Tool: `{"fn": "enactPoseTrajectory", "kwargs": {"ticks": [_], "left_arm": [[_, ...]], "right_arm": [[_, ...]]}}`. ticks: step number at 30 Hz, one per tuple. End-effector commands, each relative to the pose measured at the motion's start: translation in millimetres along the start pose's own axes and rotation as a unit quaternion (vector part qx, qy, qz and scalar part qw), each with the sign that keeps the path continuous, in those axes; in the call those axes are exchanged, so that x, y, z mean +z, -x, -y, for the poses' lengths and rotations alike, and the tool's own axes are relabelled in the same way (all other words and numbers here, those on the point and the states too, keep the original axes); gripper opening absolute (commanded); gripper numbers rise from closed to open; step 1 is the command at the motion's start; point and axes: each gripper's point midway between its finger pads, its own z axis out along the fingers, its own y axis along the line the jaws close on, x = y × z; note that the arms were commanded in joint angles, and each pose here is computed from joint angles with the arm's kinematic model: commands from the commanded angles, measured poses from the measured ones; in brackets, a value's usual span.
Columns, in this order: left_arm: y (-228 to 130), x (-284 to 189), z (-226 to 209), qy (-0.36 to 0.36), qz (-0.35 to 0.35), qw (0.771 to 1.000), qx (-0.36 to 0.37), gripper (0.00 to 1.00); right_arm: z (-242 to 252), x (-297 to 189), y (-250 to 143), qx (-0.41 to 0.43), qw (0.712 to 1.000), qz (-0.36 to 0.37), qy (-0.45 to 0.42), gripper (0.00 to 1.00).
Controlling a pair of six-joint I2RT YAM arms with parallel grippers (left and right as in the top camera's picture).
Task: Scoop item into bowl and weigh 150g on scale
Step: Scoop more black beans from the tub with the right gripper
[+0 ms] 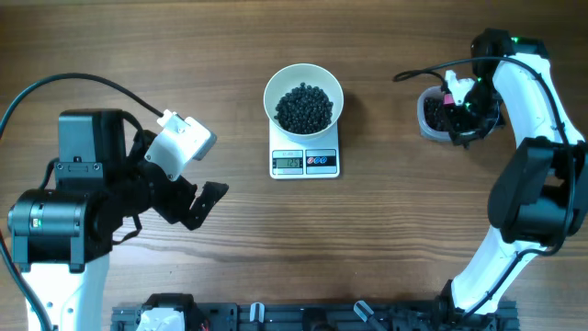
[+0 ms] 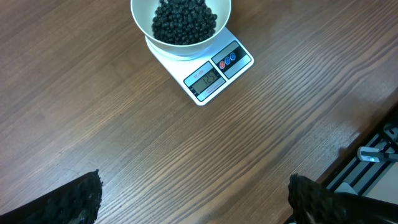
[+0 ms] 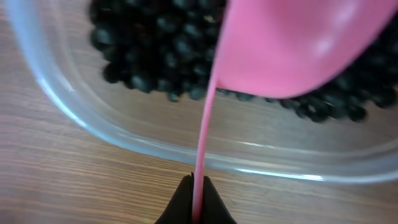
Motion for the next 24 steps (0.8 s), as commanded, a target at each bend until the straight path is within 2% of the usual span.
{"fn": "enactPoseTrajectory", "kwargs": {"ticks": [1,13,24], "left_arm": [[4,-4,1,-0.001,0.01,1.0,0.01,1.0],[4,-4,1,-0.001,0.01,1.0,0.01,1.0],[4,-4,1,-0.001,0.01,1.0,0.01,1.0]], "right_arm": [[-26,8,12,-0.044,0.996,0.023,0.077,0.04],[-35,0,11,-0.033,0.987,0.045,0.154,0.04],[-19,-23,15,0.024,0.949,0.132,0.285,0.04]]}}
